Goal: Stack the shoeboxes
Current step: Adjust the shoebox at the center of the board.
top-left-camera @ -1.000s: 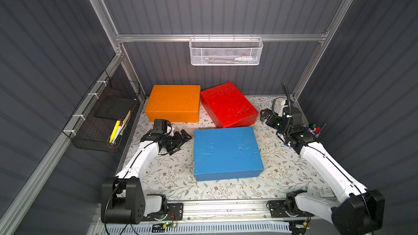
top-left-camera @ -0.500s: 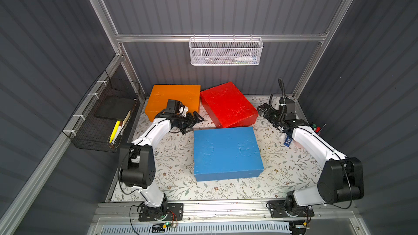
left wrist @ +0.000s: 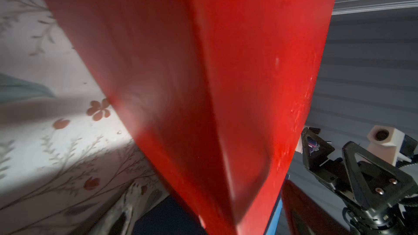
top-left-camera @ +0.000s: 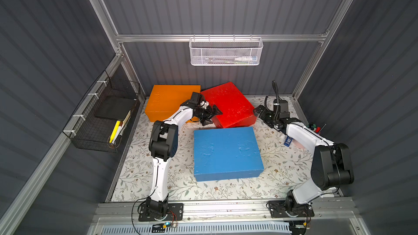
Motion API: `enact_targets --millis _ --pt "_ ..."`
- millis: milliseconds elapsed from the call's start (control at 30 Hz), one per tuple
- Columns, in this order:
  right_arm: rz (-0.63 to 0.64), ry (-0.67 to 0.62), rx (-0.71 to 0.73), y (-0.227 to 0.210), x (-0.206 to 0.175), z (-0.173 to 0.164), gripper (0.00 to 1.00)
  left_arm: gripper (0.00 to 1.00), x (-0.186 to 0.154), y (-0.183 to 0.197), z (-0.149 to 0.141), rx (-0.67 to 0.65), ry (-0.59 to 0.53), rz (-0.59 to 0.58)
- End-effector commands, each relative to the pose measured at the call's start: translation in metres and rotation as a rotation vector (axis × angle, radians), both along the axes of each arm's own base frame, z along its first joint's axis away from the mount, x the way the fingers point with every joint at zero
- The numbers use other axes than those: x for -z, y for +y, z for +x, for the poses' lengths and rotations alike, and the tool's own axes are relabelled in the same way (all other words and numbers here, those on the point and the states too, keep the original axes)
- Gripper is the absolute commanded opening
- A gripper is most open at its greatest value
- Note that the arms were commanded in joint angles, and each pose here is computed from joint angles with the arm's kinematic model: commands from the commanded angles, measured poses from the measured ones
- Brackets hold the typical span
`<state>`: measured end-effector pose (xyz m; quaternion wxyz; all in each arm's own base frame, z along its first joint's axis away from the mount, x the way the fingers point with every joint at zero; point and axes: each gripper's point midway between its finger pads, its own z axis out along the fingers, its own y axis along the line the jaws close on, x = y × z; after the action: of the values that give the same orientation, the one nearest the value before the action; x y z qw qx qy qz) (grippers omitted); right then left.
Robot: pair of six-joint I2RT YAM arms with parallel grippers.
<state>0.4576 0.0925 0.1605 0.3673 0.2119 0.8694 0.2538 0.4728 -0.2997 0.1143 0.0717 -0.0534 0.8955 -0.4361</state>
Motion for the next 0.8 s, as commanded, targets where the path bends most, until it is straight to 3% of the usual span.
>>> enact_targets --millis 0,400,667,767 --pt "0.012 -0.038 0.027 -0.005 -0.013 0.01 0.99 0.99 -0.006 -0.022 -0.002 0.022 0.019 -0.036" --pt "0.058 -0.025 0.138 -0.054 0.008 0.01 0.99 0.99 -0.004 -0.128 -0.05 0.228 0.004 -0.089" --pt "0.03 -0.018 0.181 -0.075 0.008 0.008 0.99 0.99 -0.042 -0.121 -0.069 0.255 -0.08 -0.101" --pt "0.022 -0.017 0.174 -0.075 0.005 0.006 0.99 0.99 -0.06 -0.107 -0.077 0.278 -0.155 -0.04"
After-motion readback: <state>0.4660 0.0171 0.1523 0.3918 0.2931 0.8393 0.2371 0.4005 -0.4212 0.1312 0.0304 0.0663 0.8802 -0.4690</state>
